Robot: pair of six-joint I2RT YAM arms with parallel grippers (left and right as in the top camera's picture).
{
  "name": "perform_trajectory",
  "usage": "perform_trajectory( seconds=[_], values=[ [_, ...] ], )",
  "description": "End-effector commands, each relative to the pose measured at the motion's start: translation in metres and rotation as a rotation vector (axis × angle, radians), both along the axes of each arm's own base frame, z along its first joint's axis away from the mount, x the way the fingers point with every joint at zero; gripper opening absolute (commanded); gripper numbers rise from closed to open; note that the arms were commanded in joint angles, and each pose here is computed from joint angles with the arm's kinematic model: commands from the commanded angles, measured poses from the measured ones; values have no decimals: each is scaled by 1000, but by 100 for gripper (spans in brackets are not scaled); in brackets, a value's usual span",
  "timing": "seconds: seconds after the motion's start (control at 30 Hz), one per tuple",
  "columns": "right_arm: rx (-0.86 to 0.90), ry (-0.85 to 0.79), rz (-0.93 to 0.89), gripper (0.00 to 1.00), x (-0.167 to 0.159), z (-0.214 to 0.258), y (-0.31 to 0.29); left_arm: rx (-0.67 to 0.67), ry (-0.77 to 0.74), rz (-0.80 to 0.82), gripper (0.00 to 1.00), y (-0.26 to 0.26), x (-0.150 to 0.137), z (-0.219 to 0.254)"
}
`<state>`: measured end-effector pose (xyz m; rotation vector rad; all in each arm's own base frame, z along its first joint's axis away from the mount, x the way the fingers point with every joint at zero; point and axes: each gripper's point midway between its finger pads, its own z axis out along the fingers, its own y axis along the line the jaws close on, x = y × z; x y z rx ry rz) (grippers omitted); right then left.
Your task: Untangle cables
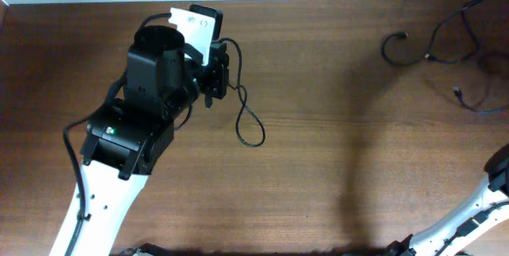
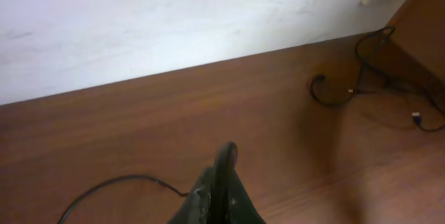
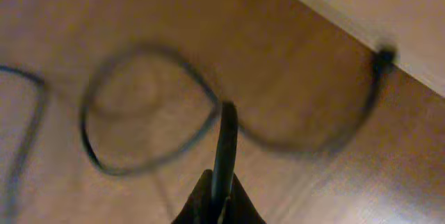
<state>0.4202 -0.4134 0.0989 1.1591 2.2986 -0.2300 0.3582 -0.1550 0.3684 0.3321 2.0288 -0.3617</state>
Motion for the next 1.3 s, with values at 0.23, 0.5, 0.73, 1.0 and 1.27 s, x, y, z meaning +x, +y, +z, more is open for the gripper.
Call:
perform_trajectory(
  seconds=[0.23, 0.5, 0.73, 1.0, 1.27],
  values=[
    [28, -24, -112, 70, -55, -5, -48, -17, -28, 6, 0, 0, -3, 14],
    [41, -94, -64, 99, -38, 27, -30, -15, -25, 6, 0, 0, -3, 14],
    [-77, -286, 131, 99, 10, 184, 49, -25, -47, 5, 0, -1, -1, 19],
    [-116, -334, 366, 99, 50, 251, 172, -235, -387, -129, 0, -54, 5, 111],
    [-163, -372, 452, 99, 40, 288, 214, -368, -332, -293, 0, -154, 8, 87]
  ],
)
